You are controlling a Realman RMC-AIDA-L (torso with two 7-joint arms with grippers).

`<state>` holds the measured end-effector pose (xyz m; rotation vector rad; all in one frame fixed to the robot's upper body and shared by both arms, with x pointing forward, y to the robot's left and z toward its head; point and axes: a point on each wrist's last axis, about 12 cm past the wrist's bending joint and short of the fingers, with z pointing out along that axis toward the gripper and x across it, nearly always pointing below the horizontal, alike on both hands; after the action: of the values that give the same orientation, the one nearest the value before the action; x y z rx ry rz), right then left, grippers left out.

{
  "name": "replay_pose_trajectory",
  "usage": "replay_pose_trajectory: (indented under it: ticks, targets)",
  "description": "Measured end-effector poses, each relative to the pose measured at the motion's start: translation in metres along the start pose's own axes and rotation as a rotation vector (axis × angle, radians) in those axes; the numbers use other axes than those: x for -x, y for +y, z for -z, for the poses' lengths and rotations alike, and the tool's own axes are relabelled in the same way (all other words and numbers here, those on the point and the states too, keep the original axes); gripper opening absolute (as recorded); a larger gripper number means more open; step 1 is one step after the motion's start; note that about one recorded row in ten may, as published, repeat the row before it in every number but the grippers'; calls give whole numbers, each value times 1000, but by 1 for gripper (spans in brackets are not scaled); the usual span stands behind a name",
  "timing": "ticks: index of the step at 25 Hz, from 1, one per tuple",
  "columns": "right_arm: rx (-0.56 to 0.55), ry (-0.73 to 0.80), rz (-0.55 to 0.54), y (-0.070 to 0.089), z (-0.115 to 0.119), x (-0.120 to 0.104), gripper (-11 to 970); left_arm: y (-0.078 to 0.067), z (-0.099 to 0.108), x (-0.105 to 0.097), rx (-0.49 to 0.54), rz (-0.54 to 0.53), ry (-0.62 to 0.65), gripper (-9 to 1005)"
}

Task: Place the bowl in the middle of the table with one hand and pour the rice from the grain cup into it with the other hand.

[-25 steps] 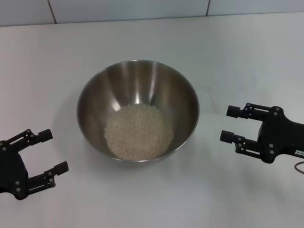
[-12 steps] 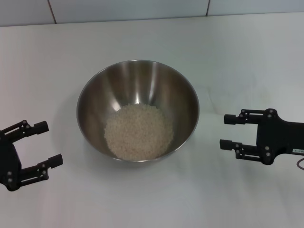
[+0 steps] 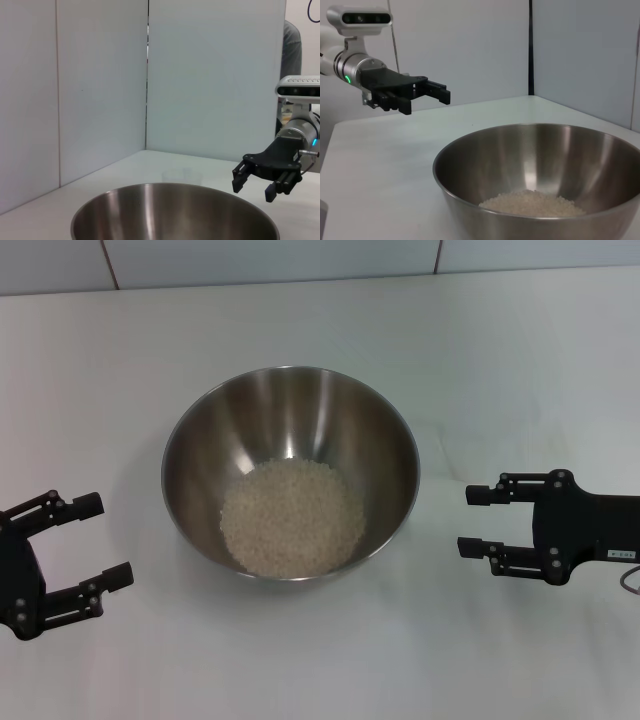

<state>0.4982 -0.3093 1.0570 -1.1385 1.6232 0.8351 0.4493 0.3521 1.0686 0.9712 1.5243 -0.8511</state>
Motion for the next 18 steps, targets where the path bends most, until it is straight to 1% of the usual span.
replay_pose_trajectory:
  ticks: [18]
  targets:
    - [0, 9, 10, -2, -1, 1, 604, 0, 0, 0, -8, 3, 4, 800]
